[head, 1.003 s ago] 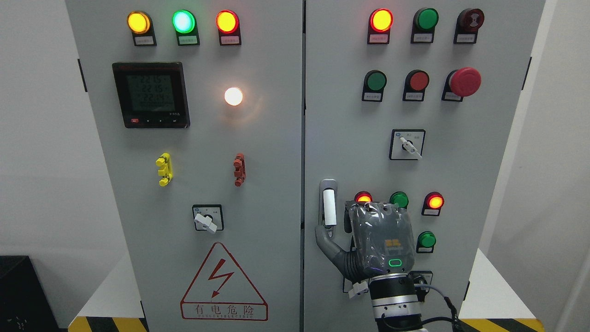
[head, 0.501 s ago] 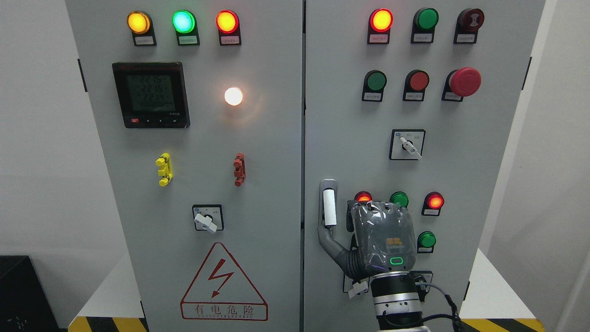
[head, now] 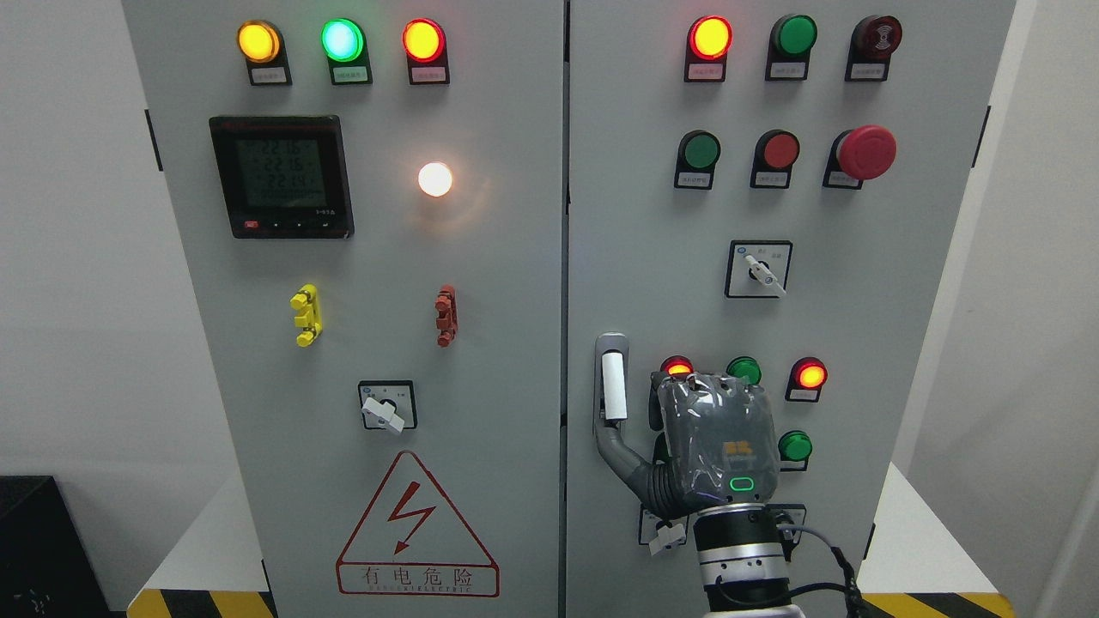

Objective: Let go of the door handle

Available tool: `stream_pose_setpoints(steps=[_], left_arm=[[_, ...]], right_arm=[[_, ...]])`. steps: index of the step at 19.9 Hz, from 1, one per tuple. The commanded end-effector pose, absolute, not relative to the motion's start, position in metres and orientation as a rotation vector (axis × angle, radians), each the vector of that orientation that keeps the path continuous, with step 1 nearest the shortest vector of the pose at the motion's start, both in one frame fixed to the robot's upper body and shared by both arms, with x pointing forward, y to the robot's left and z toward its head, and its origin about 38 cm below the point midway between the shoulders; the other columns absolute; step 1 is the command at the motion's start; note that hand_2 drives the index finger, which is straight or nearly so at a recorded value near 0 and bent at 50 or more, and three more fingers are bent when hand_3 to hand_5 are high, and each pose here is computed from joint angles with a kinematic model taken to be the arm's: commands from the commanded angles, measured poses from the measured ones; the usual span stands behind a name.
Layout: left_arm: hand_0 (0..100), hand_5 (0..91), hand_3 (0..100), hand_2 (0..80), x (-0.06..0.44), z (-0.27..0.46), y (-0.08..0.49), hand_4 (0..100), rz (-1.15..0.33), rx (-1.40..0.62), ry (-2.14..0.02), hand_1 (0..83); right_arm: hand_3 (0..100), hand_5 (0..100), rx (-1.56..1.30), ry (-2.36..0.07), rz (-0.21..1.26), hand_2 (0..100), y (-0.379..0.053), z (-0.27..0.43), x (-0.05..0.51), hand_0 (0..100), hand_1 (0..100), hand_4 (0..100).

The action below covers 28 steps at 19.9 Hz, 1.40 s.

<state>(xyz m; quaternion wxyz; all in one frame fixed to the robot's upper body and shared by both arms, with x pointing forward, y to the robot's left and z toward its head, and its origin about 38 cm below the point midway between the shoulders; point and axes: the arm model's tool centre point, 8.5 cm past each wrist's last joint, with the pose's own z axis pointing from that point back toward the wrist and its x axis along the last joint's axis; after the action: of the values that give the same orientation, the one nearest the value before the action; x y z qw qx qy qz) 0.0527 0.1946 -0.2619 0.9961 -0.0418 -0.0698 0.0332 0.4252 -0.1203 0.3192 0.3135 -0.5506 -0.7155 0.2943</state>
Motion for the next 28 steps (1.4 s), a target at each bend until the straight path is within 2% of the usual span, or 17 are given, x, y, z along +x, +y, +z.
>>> stream_pose_setpoints(steps=[1, 18, 28], left_arm=[[0, 0.0, 9, 2.5, 0.0586, -0.2616, 0.1943, 1, 0.046, -0.084, -0.157, 0.0], [0, 0.0, 9, 2.4, 0.0581, -0.2617, 0.1943, 1, 0.046, -0.084, -0.155, 0.0], [0, 0.0, 8, 2.4, 0.0581, -0.2617, 0.1942, 1, 0.046, -0.085, -0.155, 0.0]], right_arm=[[100, 95, -1.442, -1.895, 0.765, 79, -0.1210, 0.3197, 0.4251, 24, 39, 100], [100, 95, -1.447, -1.896, 0.761, 79, -0.1219, 0.3216, 0.4255, 22, 39, 100], [100, 95, -1.450, -1.894, 0.752, 78, -0.1238, 0.3223, 0.4256, 28, 38, 100]])
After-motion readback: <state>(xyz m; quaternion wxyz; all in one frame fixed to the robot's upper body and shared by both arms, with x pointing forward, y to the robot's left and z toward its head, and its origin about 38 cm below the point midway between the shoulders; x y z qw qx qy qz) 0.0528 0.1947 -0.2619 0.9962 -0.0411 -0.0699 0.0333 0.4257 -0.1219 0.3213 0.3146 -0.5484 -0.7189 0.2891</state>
